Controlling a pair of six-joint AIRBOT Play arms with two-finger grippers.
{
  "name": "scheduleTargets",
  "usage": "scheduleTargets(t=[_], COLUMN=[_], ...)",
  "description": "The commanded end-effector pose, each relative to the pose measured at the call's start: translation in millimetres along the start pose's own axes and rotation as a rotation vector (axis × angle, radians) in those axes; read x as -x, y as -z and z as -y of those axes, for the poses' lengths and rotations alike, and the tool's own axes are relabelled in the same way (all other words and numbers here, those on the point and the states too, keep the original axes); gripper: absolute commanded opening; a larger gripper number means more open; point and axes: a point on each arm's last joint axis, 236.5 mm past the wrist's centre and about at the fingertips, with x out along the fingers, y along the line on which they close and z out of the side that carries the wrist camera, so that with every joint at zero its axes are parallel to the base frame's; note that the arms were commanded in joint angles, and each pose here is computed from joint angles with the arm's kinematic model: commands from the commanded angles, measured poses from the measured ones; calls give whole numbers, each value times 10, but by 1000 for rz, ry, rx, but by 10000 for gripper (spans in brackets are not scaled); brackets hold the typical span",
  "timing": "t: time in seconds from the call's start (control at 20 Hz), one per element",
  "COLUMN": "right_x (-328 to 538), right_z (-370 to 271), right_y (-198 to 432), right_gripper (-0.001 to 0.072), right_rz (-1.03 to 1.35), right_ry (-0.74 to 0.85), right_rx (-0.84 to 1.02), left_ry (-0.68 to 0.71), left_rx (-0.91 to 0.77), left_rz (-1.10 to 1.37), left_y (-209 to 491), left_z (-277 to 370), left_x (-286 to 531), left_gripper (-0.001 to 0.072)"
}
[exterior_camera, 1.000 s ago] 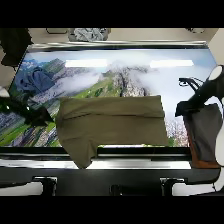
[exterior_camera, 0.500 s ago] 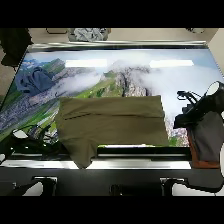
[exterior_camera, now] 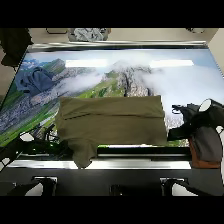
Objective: Fold the shirts.
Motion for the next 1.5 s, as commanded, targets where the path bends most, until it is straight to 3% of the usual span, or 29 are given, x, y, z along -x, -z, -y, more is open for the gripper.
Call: scheduleTargets(t=[0.0,0.35,0.55,0.6,0.65,0.95,1.05,1.2,1.35,1.45], right_x=[-248,-454,-540,-542,-540,-16,391,937,987,771], right_z=[-70,-10,-85,-82,-70,-50,-152,-188,22,127], right_y=[7,-88,-67,-66,-81,-420,-754,-1438,-1990,-2157], right_gripper=[627,605,469,198,39,37,37,37,38,39], right_rz=[36,102,103,104,110,256,389,572,590,530], right_ry=[-30,-14,-49,-47,-43,20,21,145,231,190], right_rx=[-22,-102,-139,-139,-140,7,54,148,105,75], left_ry=[-39,-35,-36,-36,-36,0,5,-6,-11,-16], left_rx=[-9,-19,-37,-39,-44,-202,-255,-261,-247,-223], left_rz=[92,94,103,107,115,317,470,644,618,557], left_y=[-210,-198,-221,-236,-265,-731,-975,-1456,-1959,-2283], left_z=[-84,-61,-57,-50,-37,528,819,1052,1101,1042], left_x=[-2,21,33,43,62,787,1269,1777,1776,1609], left_gripper=[34,34,34,34,34,29,27,27,28,29])
